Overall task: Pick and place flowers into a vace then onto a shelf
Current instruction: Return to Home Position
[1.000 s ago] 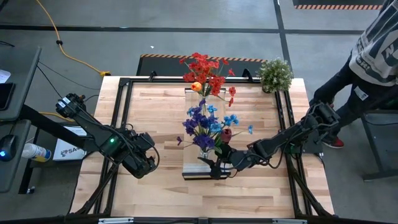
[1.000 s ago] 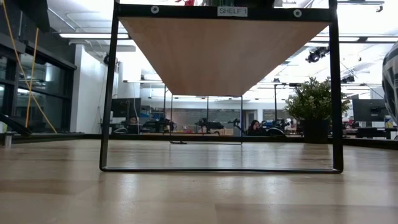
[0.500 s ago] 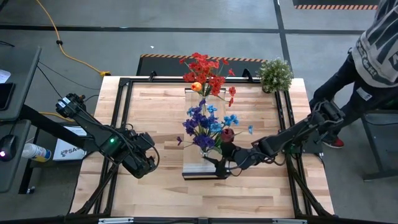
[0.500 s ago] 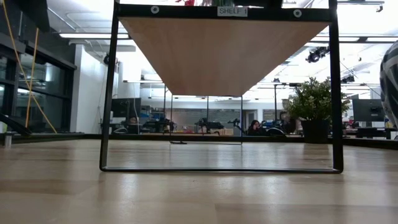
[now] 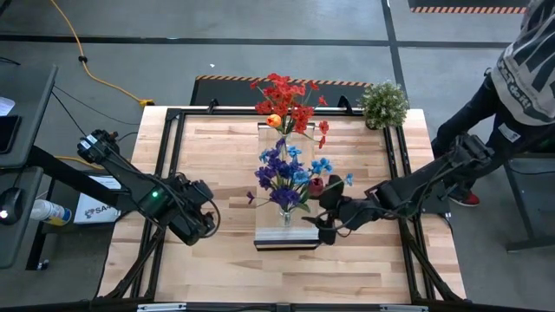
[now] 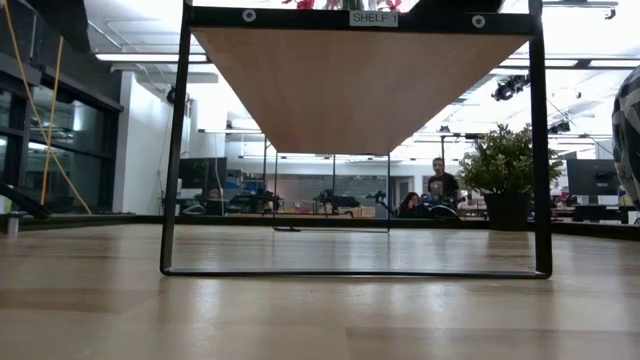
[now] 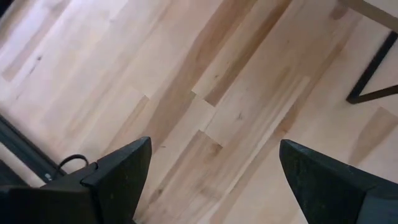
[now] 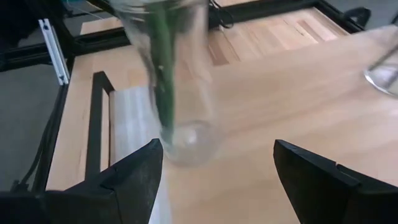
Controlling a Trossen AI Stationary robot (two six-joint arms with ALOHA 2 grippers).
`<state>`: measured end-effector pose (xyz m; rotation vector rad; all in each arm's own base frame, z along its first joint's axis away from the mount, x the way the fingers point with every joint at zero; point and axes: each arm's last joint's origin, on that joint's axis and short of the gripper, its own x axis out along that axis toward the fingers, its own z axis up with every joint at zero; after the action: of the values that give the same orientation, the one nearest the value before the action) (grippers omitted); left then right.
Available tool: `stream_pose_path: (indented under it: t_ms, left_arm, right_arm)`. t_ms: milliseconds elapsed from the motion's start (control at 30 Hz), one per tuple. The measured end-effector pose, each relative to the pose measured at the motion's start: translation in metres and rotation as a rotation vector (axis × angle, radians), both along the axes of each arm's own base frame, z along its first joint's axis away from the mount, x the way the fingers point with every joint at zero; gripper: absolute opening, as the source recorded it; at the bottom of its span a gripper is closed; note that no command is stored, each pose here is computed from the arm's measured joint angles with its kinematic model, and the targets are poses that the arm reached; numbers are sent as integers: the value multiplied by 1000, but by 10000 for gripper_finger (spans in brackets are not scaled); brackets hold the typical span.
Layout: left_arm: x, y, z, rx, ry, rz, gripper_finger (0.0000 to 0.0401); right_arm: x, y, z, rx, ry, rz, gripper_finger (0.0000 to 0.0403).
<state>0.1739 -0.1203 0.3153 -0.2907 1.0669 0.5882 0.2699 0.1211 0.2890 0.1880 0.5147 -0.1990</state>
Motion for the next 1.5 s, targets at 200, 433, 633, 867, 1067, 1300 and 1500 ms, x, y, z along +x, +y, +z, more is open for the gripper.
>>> stream_pose_path:
  t_ms: [200, 433, 633, 867, 1067, 1300, 1500]
  left_arm:
    - [-14, 12, 10, 14, -4, 1, 385]
    - [-37, 30, 28, -14, -54, -57, 385]
    - [-54, 43, 39, -29, -97, -131, 385]
    - [-75, 58, 47, -97, -104, -133, 385]
    - [-89, 69, 53, -163, -172, -81, 385]
    - [-102, 81, 58, -137, -260, -84, 385]
    - [-115, 93, 63, -104, -332, -120, 385]
  right_arm:
    - [-21, -11, 10, 8, 59, -9, 294]
    - [-50, -24, 26, 22, 108, 23, 293]
    - [-86, -45, 40, -14, 104, -116, 293]
    - [-133, -71, 54, 36, 95, -215, 293]
    - [-170, -90, 60, 115, 64, -273, 293]
    - [-196, -103, 64, 175, 11, -287, 293]
    - [-210, -109, 66, 209, -15, -232, 293]
